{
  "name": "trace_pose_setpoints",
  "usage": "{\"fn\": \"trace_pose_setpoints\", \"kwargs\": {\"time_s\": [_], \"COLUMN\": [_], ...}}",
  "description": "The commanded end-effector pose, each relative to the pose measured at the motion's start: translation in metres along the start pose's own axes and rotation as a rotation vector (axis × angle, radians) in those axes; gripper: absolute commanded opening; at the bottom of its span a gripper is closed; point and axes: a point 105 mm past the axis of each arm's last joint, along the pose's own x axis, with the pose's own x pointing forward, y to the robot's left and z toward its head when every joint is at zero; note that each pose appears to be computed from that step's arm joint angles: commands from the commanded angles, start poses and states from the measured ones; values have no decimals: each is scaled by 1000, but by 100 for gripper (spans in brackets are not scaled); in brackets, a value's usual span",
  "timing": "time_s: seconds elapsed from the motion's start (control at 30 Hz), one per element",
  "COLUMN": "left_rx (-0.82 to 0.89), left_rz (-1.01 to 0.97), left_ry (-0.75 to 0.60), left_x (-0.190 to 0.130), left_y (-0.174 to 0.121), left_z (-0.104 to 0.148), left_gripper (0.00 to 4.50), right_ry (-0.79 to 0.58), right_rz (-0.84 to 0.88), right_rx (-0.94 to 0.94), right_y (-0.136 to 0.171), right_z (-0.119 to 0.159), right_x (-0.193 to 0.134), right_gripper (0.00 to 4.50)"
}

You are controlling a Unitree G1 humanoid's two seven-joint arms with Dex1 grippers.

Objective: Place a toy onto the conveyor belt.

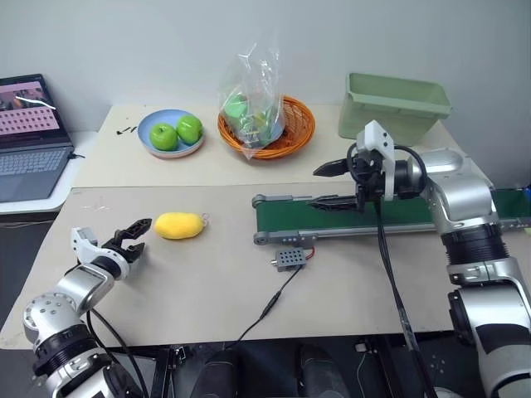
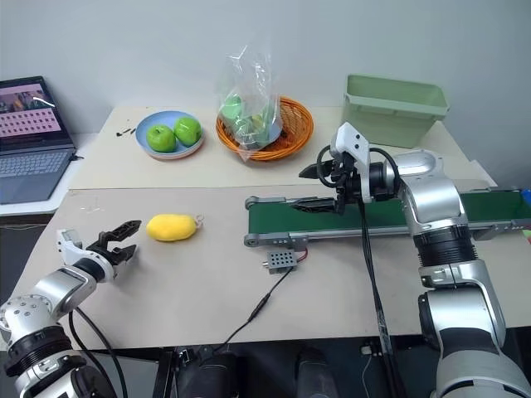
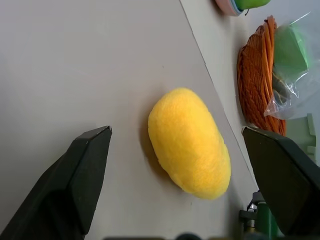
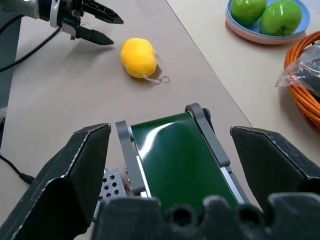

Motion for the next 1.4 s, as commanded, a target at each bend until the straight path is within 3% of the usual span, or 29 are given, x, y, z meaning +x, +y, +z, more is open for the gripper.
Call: {"fn": "trace_pose_setpoints", "kwargs": {"time_s": [0.03,0.7,0.8,1.03,1.23,1.3,1.4], "left_rx": [-21,-25,-25,-70,-83,32,338], "left_rz": [-46,-39,-51,-109,-231,-248,-421], "left_ry": [13,64,68,33,-21,-61,-163], "left_x": [5,40,43,39,31,27,12], "left_y": [-9,-15,-18,-27,-50,-65,-141], "left_z": [-4,-18,-21,-15,-3,5,19], "left_gripper": [446,446,379,128,128,128,128], "right_ry": [-14,5,8,11,7,7,10], "right_rz": [-27,-50,-54,-57,-51,-50,-48], "right_rx": [-50,-74,-79,-84,-88,-89,-92], "right_y": [-2,-2,-3,-4,-5,-5,-6], "right_z": [14,19,20,21,22,22,22], "right_x": [-10,-16,-17,-17,-14,-13,-13], "right_gripper": [450,450,450,450,450,450,450]}}
